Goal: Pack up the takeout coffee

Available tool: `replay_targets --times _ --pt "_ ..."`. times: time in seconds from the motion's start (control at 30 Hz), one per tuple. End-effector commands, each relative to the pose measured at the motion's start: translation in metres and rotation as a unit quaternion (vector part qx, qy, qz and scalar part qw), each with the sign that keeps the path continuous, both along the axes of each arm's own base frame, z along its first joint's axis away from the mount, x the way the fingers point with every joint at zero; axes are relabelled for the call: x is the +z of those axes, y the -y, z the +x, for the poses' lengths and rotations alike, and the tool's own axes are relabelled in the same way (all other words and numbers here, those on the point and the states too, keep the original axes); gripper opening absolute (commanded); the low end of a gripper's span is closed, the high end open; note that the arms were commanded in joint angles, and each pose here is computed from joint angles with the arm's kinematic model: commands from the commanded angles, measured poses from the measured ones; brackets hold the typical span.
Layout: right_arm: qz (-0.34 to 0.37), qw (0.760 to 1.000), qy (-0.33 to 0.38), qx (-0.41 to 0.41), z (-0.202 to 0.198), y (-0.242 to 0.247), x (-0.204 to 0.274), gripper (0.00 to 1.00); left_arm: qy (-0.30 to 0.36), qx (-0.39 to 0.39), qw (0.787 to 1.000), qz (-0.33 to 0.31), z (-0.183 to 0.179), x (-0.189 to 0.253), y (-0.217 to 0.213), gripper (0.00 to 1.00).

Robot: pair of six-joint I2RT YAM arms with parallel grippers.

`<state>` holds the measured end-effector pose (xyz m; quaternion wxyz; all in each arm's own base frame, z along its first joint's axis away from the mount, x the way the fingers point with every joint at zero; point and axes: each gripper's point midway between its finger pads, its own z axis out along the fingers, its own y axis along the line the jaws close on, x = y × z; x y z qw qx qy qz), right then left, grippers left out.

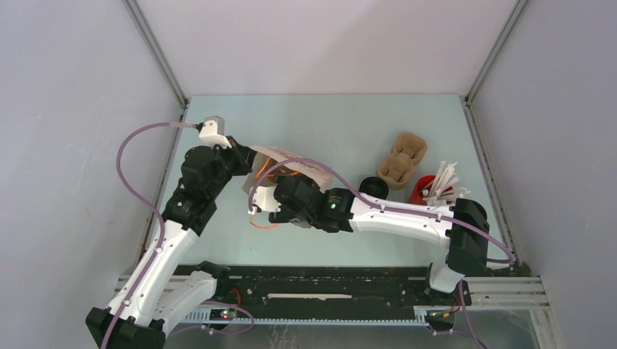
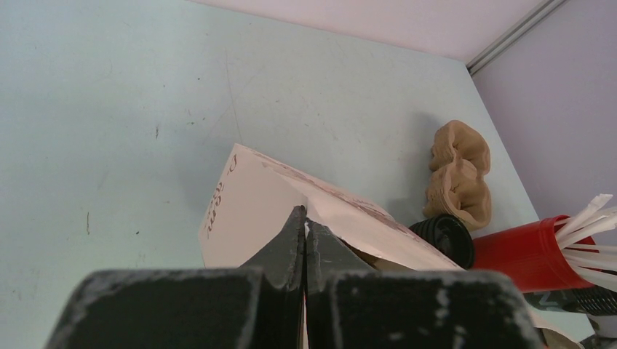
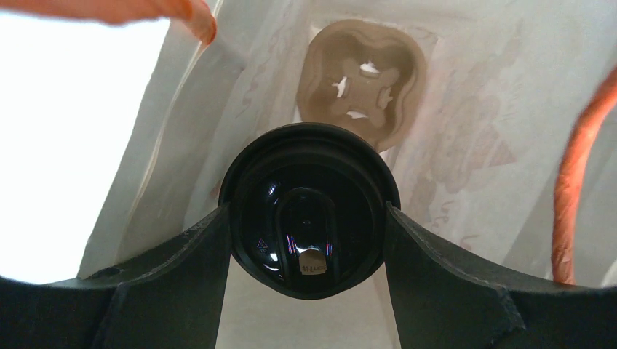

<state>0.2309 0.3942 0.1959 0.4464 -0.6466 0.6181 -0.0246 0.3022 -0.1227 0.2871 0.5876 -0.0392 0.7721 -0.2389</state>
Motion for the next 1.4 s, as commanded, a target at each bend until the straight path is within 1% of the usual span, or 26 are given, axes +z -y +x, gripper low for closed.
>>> replay_targets --times 0.0,0.1,0.2,0.37,0.53,0.63,0.73,0.83,0.9,1.1,1.27,1.37 --pt "0.03 0.999 0.042 -0.009 0.011 -0.005 0.031 0.26 0.055 -0.01 0.998 -0.01 -0.003 0.041 0.002 0.0" --pt "0.02 0.999 0.032 -0.009 0.012 -0.003 0.023 0.26 0.057 -0.012 0.998 -0.011 -0.004 0.042 0.002 0.0" --pt "0.028 0.999 0.009 -0.02 0.019 0.0 0.017 0.26 0.058 -0.013 0.998 -0.01 -0.004 0.043 0.002 0.0" --pt "0.042 0.995 -0.088 -0.015 0.011 0.0 0.01 0.26 0.061 -0.017 0.998 0.0 -0.003 0.042 0.003 0.0" --pt "0.044 0.99 -0.13 -0.021 0.007 0.001 -0.006 0.26 0.086 -0.026 0.996 0.002 -0.006 0.048 0.004 0.0" --pt "0.048 0.99 -0.123 -0.045 0.011 0.004 -0.007 0.26 0.097 -0.035 0.995 0.003 -0.009 0.051 0.006 0.0" --pt "0.077 0.991 -0.088 -0.065 0.014 0.004 0.005 0.25 0.107 -0.045 0.993 0.004 -0.011 0.052 0.009 0.0" --pt "0.109 0.991 -0.037 -0.067 0.011 0.0 0.019 0.25 0.116 -0.052 0.992 0.015 -0.014 0.051 0.014 0.0" --pt "0.11 0.991 -0.024 -0.069 0.009 -0.002 0.018 0.25 0.115 -0.058 0.991 0.029 -0.019 0.047 0.019 0.0" --pt "0.087 0.993 0.003 -0.082 0.007 0.0 0.009 0.24 0.055 -0.08 0.995 0.032 -0.038 0.003 0.023 0.0" --pt "0.081 0.994 0.005 -0.076 0.004 0.001 0.007 0.24 0.026 -0.099 0.994 0.028 -0.058 -0.023 0.023 0.0" --pt "0.073 0.995 0.01 -0.067 0.0 0.001 0.008 0.24 0.011 -0.098 0.995 0.023 -0.064 -0.037 0.021 0.0"
